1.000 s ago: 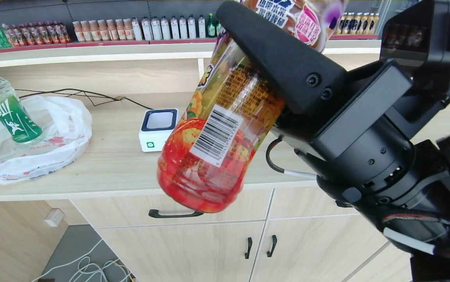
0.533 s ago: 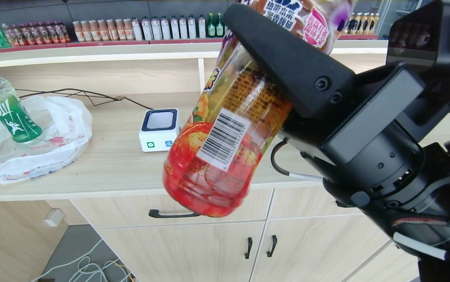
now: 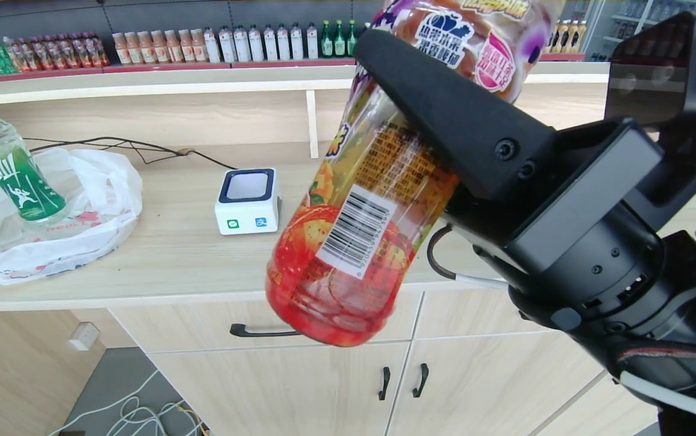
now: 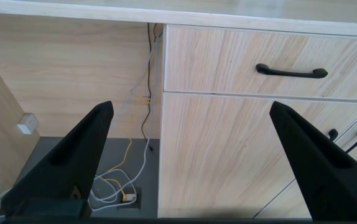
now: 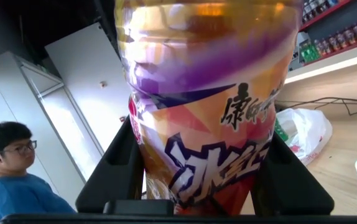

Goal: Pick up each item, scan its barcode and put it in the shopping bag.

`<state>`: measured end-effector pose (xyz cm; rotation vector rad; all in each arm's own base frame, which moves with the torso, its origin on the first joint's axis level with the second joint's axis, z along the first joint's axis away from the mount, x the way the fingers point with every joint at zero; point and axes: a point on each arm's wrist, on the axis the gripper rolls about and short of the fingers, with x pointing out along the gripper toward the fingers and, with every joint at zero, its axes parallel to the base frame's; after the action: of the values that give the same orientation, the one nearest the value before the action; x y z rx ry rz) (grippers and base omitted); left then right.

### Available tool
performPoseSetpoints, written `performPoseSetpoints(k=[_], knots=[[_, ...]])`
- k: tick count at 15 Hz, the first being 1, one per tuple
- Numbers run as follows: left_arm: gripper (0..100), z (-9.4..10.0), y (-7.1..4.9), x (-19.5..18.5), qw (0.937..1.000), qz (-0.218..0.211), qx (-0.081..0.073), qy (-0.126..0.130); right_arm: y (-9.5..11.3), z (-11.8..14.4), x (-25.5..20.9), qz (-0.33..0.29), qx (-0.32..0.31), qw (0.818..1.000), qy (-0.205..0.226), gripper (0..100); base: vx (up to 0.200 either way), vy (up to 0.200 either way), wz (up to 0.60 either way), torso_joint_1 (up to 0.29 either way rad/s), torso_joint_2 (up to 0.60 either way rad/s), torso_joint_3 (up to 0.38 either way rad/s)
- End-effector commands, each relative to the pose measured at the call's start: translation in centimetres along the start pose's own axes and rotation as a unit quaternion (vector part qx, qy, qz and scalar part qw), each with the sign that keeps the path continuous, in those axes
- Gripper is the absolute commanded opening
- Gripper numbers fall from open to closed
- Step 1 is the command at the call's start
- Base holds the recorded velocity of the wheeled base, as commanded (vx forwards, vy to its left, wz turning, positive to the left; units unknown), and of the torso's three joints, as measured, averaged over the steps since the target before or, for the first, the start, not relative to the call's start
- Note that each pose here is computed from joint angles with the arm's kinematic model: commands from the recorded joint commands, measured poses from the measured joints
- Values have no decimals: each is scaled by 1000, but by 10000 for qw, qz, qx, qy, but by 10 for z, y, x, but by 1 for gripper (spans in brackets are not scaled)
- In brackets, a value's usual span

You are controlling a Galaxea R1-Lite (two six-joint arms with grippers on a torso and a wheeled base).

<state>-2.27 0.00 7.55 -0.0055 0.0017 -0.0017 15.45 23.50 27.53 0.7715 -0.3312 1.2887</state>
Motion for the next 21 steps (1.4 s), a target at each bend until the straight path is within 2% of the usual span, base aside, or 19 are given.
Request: performPoseSetpoints(k=[1, 6, 8, 10, 12, 15, 17, 19, 21], knots=[[100, 0, 0, 0, 10000, 1, -3, -1, -5, 0, -3, -97, -144, 9998, 25, 0, 0, 0, 0, 0, 0, 0], [100, 0, 0, 0, 10000, 1, -3, -1, -40, 2, -24, -734, -1208, 9896, 268, 0, 0, 0, 0, 0, 0, 0], [100, 0, 0, 0, 10000, 1, -3, -1, -47, 1, -29, -866, -1499, 9842, 364, 0, 0, 0, 0, 0, 0, 0], [100, 0, 0, 0, 10000, 1, -3, -1, -61, 9, -35, -1130, -2026, 9720, 360, 0, 0, 0, 0, 0, 0, 0], [100, 0, 0, 0, 10000, 1, -3, -1, -71, 13, -45, -1350, -2536, 9567, 472, 0, 0, 0, 0, 0, 0, 0], [100, 0, 0, 0, 10000, 1, 5, -1, -74, 19, -59, -1644, -3168, 9322, 593, 0, 0, 0, 0, 0, 0, 0], [100, 0, 0, 0, 10000, 1, 5, -1, -86, 30, -64, -2338, -3706, 8979, 421, 0, 0, 0, 0, 0, 0, 0], [100, 0, 0, 0, 10000, 1, 5, -1, -89, 33, -65, -2754, -3936, 8765, 300, 0, 0, 0, 0, 0, 0, 0], [100, 0, 0, 0, 10000, 1, 5, -1, -91, 29, -75, -3085, -3989, 8625, 433, 0, 0, 0, 0, 0, 0, 0]])
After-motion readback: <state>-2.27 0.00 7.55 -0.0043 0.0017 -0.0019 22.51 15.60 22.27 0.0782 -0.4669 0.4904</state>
